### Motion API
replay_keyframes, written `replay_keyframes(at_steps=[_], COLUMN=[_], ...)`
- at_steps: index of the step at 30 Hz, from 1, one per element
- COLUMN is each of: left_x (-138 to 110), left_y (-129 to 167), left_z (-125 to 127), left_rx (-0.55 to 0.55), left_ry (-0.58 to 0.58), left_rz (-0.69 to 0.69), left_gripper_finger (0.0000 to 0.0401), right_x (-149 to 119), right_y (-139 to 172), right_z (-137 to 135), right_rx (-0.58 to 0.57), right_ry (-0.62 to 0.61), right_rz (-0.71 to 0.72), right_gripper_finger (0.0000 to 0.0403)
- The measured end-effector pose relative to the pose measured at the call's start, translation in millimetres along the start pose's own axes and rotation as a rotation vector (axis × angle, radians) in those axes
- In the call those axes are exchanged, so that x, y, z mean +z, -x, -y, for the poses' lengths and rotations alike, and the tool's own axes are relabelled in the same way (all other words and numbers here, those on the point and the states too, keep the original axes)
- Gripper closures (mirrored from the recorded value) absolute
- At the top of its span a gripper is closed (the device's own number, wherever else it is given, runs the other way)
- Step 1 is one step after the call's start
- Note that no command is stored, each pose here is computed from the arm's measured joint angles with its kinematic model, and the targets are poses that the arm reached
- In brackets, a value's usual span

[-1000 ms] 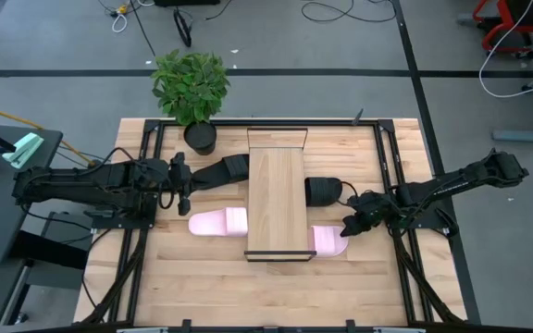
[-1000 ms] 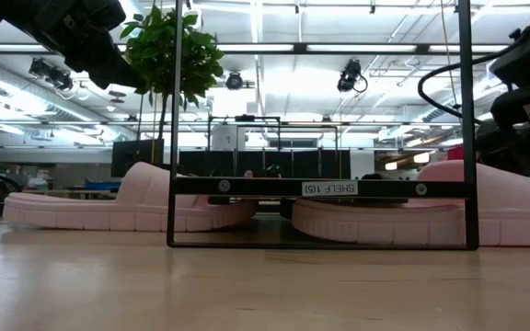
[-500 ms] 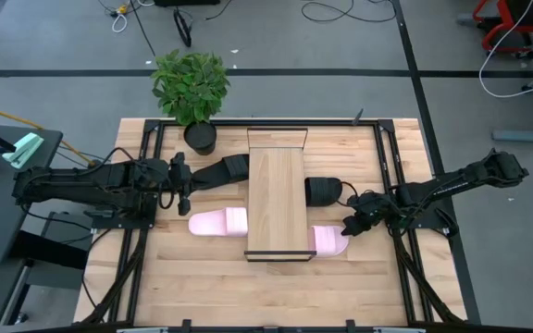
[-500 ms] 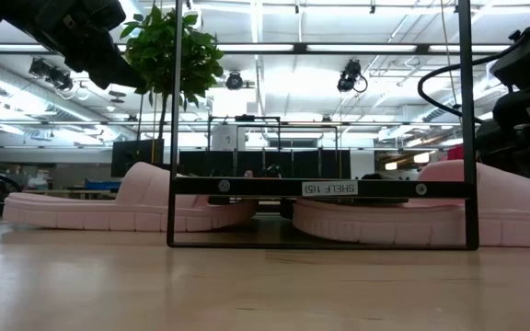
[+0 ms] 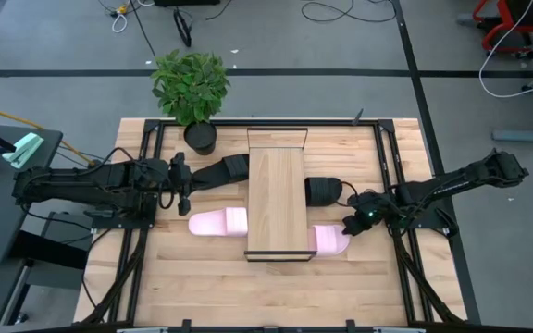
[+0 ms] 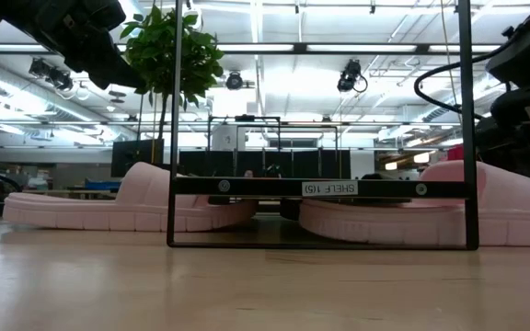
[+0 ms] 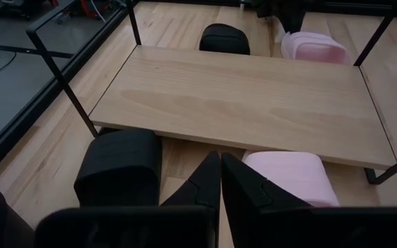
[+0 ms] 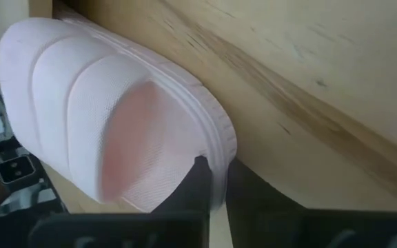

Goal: Pick and place slides into the shelf
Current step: Put the right pink slide on the shelf

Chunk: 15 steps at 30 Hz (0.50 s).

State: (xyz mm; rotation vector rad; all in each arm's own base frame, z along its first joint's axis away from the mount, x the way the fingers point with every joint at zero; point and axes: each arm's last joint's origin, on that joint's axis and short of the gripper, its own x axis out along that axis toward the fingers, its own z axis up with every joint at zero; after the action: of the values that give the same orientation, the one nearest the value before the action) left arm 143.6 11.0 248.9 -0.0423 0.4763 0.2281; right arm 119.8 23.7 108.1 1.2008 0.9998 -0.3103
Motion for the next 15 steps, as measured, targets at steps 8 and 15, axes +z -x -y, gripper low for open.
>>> replay_keyframes(at_steps=[8, 15], left_x=[0.0, 0.0], left_y=[-0.1, 0.0], left_z=[0.0, 0.0], left_rx=[0.000, 0.000], left_ry=[0.000, 0.000], left_rz=[0.000, 0.000], left_gripper_finger=[0.0372, 0.0380], right_x=[0.9, 1.1], right_y=[11.3, 28.3], right_z=[-9.1, -19.0], right_rx=[-0.105, -0.235], right_ry=[0.016, 0.033], right_rz=[-0.009, -0.020], right_gripper_finger=[0.0380, 0.0380])
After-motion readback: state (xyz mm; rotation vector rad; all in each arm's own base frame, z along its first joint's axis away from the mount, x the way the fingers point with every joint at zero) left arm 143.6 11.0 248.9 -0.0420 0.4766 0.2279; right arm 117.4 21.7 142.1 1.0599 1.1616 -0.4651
